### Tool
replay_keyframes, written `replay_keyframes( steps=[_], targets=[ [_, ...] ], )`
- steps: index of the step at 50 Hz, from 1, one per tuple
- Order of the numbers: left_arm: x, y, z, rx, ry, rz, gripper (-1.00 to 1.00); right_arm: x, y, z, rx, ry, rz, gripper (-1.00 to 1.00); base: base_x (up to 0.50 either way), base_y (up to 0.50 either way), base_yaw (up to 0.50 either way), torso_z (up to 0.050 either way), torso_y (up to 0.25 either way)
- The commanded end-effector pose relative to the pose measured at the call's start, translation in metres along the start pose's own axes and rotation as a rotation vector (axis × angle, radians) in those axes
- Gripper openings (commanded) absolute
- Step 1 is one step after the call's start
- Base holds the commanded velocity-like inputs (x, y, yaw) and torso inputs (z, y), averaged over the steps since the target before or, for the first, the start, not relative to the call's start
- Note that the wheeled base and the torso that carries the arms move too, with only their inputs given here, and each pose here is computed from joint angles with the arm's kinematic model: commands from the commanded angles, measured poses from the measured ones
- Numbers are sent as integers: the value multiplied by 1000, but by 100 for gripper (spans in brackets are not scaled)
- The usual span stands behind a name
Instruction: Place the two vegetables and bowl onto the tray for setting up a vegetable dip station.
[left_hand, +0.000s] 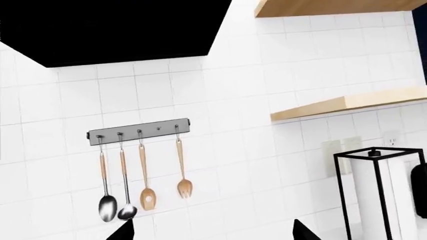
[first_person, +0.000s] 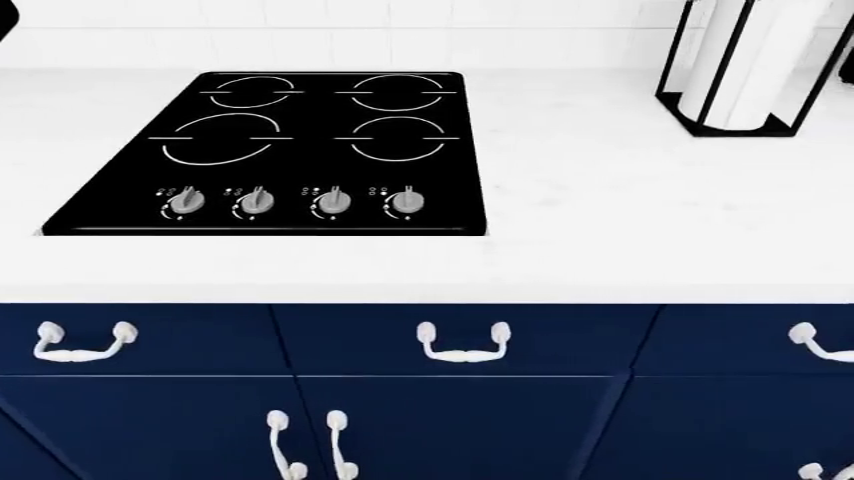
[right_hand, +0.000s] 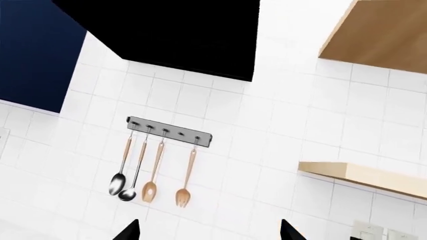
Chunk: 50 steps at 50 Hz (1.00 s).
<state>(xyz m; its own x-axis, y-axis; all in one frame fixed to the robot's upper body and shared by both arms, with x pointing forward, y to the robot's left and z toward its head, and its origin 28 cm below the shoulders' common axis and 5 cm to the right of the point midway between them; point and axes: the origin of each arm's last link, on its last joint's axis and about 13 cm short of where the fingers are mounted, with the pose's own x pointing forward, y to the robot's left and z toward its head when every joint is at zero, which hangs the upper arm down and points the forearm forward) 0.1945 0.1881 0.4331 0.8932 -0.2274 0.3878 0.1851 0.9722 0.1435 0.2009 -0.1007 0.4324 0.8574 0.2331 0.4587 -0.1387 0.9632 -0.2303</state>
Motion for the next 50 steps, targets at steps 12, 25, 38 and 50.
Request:
replay_keyframes(
  steps=[12,25,38,50],
  targets=[
    [0,-1,0,1,0,-7,100,1,1,-2,-7,13,3,100,0,-500,0,0,0],
    [0,0,0,-2,-1,-5,100,2,2,-5,-6,20,5,100,0,-500,0,0,0],
    [-1,0,1,0,-4,-3,100,1,0,-3,-4,16,-3,100,0,-500,0,0,0],
    [-1,0,2,0,-5,-3,100,1,0,-3,-6,18,-4,100,0,-500,0,0,0]
  ],
)
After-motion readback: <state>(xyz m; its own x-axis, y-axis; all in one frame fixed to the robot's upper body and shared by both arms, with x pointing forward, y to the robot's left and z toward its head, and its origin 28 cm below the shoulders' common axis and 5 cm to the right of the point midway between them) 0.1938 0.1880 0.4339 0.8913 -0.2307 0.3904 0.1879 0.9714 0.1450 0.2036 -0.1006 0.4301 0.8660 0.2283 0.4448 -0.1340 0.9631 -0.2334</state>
